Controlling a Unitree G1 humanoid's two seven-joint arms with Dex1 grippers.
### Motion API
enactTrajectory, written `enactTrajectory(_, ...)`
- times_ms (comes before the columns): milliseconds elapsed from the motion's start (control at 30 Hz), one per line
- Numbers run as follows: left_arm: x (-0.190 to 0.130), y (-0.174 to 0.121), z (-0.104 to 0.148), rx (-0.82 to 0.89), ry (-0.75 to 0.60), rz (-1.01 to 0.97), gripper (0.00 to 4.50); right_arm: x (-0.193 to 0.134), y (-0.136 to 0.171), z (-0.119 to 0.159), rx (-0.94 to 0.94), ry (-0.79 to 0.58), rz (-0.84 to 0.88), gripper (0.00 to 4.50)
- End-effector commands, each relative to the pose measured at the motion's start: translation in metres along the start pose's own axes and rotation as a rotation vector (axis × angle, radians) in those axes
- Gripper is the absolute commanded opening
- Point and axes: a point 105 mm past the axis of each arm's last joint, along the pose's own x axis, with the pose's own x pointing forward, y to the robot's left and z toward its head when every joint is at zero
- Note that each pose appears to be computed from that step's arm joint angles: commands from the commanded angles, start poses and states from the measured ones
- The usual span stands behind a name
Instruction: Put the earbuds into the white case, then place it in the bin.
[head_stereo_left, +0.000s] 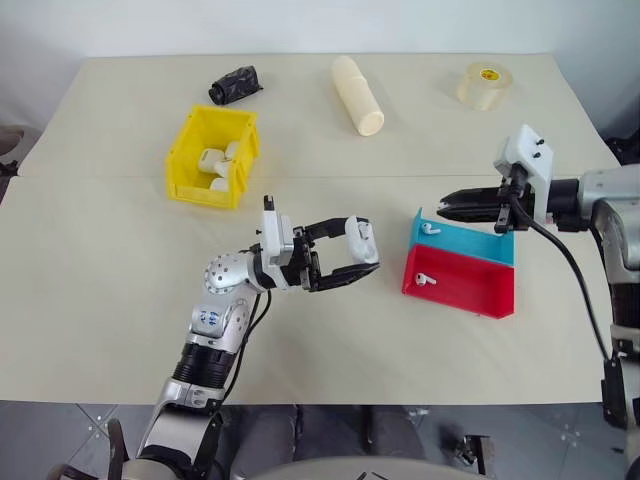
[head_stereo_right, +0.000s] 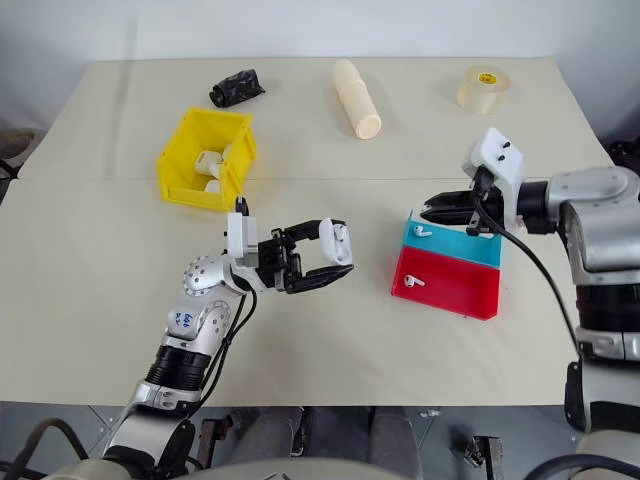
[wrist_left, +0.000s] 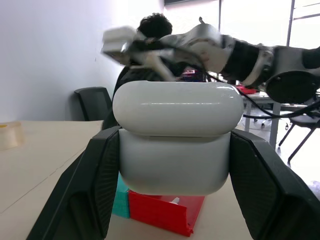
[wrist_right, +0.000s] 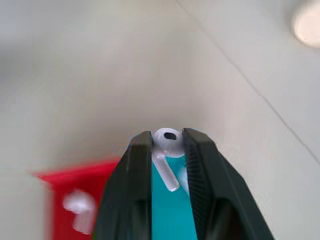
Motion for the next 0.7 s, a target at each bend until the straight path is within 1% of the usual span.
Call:
enactTrajectory(33, 0.003, 0.004, 0.007, 0.023, -0.03, 0.001, 2.81, 0.0, 0.034, 0.032, 0.116, -0.315, 0.077, 0.73)
enactTrajectory(67, 0.003, 0.005, 0.007, 0.023, -0.031, 0.002, 2.81, 0.001, 0.039, 0.034, 0.157, -0.351, 0.082, 0.73)
enactTrajectory(167, 0.006, 0.008, 0.006, 0.014, -0.032, 0.012, 2.81, 0.011, 0.066, 0.039, 0.315, -0.515, 0.156, 0.73)
enactTrajectory(300, 0.01, 0.009, 0.007, -0.008, -0.037, 0.008, 2.81, 0.019, 0.085, 0.042, 0.422, -0.626, 0.187, 0.73)
enactTrajectory(467, 0.013, 0.01, 0.009, -0.026, -0.037, 0.001, 2.81, 0.026, 0.097, 0.039, 0.496, -0.678, 0.196, 0.73)
enactTrajectory(567, 0.017, 0.012, 0.012, -0.038, -0.051, 0.004, 2.81, 0.032, 0.1, 0.038, 0.521, -0.712, 0.179, 0.73)
enactTrajectory(700, 0.02, 0.014, 0.015, -0.046, -0.062, 0.008, 2.81, 0.036, 0.102, 0.033, 0.53, -0.72, 0.154, 0.73)
